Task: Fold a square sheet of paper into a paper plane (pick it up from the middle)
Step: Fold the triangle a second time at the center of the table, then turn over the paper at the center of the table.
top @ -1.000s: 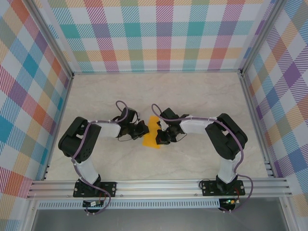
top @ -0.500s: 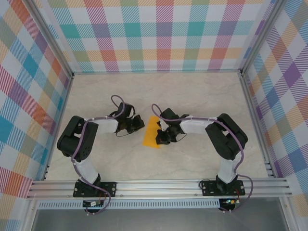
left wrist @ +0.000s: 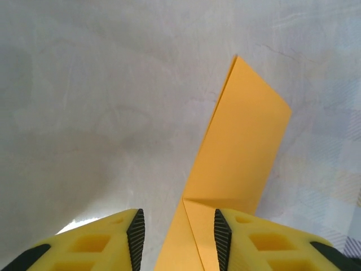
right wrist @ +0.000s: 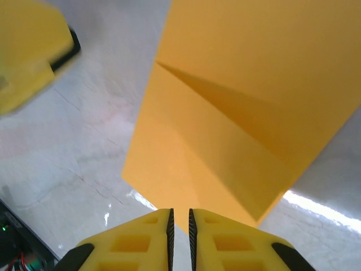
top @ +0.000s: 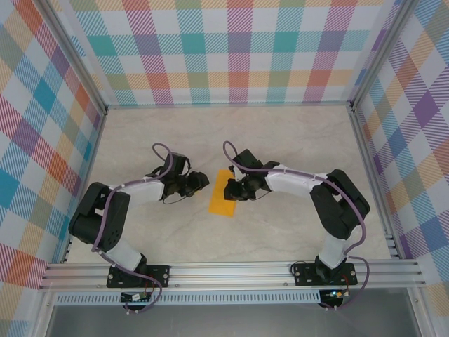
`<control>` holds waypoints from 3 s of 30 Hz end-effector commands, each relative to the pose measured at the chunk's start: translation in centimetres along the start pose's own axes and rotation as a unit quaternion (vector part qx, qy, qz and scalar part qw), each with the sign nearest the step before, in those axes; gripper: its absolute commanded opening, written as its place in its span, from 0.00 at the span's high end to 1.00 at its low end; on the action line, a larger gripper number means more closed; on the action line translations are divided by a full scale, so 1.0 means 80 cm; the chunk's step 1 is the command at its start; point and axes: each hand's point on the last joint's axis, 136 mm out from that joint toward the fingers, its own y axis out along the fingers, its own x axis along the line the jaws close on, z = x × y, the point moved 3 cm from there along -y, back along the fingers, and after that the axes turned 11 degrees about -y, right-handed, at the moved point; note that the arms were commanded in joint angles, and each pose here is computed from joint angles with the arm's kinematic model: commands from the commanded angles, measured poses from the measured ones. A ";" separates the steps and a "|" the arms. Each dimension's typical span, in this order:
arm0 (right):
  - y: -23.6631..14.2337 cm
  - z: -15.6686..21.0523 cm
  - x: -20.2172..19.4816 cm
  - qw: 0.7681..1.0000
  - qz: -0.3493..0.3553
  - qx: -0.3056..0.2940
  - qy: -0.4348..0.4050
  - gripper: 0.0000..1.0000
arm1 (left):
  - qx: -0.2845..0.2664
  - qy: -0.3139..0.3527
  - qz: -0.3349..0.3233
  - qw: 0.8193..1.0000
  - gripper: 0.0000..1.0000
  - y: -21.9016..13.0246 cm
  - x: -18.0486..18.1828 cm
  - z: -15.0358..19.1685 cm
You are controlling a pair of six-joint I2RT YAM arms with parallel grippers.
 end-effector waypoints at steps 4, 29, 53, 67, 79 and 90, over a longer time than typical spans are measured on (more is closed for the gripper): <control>-0.009 -0.018 -0.023 0.998 0.065 -0.023 0.011 0.78 | 0.022 -0.038 0.032 0.999 0.58 -0.011 -0.005 0.023; 0.014 -0.022 -0.045 0.999 0.030 0.000 0.044 0.91 | 0.086 -0.047 0.062 0.993 0.59 0.019 -0.028 0.058; 0.014 -0.010 -0.062 0.996 0.015 -0.005 0.086 0.93 | 0.120 -0.002 0.092 0.988 0.68 0.047 -0.049 0.068; 0.005 -0.012 -0.063 0.996 0.014 -0.010 0.091 0.83 | 0.124 0.010 0.083 0.989 0.88 0.056 -0.045 0.071; -0.115 -0.027 -0.096 0.969 0.164 -0.153 0.105 0.27 | 0.064 0.090 0.033 0.993 1.00 -0.009 -0.076 0.054; -0.190 -0.019 -0.124 0.926 0.263 -0.242 0.122 0.04 | -0.099 0.262 -0.180 0.943 0.99 -0.136 -0.102 -0.011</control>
